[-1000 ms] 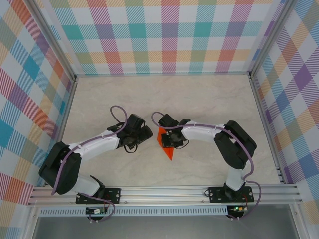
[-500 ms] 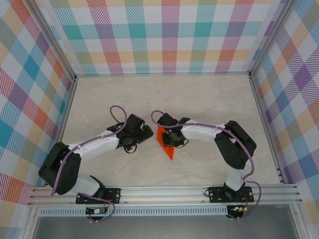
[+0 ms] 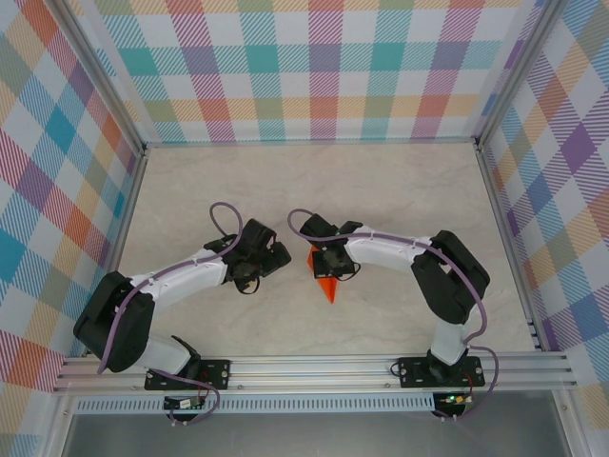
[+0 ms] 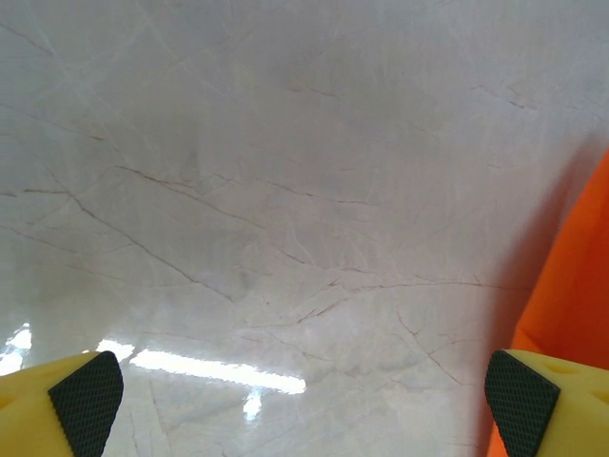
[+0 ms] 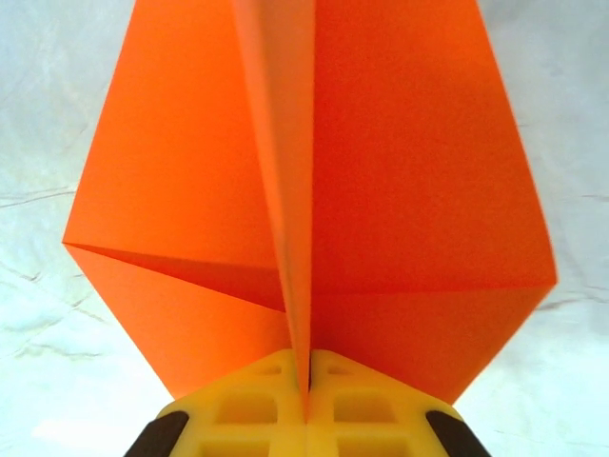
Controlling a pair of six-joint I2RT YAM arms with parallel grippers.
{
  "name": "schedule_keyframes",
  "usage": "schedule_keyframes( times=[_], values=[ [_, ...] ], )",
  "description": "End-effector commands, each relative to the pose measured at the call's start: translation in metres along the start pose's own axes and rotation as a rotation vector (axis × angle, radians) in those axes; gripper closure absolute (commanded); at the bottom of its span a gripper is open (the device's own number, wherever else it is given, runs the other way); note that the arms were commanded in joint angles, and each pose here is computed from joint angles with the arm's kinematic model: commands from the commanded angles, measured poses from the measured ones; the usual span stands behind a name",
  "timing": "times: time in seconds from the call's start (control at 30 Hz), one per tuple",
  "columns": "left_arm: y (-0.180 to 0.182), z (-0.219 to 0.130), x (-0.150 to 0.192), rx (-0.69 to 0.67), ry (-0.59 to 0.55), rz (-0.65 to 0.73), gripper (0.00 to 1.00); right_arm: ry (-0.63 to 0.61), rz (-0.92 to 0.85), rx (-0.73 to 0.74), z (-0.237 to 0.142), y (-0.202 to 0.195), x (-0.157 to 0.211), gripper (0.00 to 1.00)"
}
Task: Fold a paper plane with a square sheet of paper (pick it up from the middle)
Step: Move the paper plane to the top-center of the table.
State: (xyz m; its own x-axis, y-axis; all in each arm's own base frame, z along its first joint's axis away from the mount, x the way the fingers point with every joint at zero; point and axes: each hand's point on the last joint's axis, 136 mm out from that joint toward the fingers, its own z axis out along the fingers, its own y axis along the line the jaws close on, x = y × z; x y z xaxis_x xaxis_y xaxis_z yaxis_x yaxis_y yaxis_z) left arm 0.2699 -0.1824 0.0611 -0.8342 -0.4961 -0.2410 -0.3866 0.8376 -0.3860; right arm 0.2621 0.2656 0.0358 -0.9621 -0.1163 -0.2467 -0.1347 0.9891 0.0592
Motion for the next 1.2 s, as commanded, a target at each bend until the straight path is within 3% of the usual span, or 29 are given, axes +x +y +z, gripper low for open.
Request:
schedule_keyframes(
  times=[0.0, 0.7, 1.03, 1.17],
  values=[
    [0.005, -0.002, -0.006, -0.035, -0.011, 0.013, 0.0, -0.058, -0.036, 0.081, -0.022, -0.016, -0.012, 0.97],
    [0.006, 0.007, 0.0, -0.043, 0.029, 0.025, 0.0, 0.078, -0.007, 0.029, 0.02, -0.011, 0.005, 0.85],
    [0.007, 0.007, 0.0, -0.052, 0.029, 0.029, 0.0, 0.104, 0.014, 0.058, 0.031, -0.016, 0.012, 0.92],
    [0.01, 0.005, -0.002, -0.072, 0.019, 0.037, 0.0, 0.029, 0.004, 0.035, 0.006, -0.009, -0.01, 0.94]
  ],
)
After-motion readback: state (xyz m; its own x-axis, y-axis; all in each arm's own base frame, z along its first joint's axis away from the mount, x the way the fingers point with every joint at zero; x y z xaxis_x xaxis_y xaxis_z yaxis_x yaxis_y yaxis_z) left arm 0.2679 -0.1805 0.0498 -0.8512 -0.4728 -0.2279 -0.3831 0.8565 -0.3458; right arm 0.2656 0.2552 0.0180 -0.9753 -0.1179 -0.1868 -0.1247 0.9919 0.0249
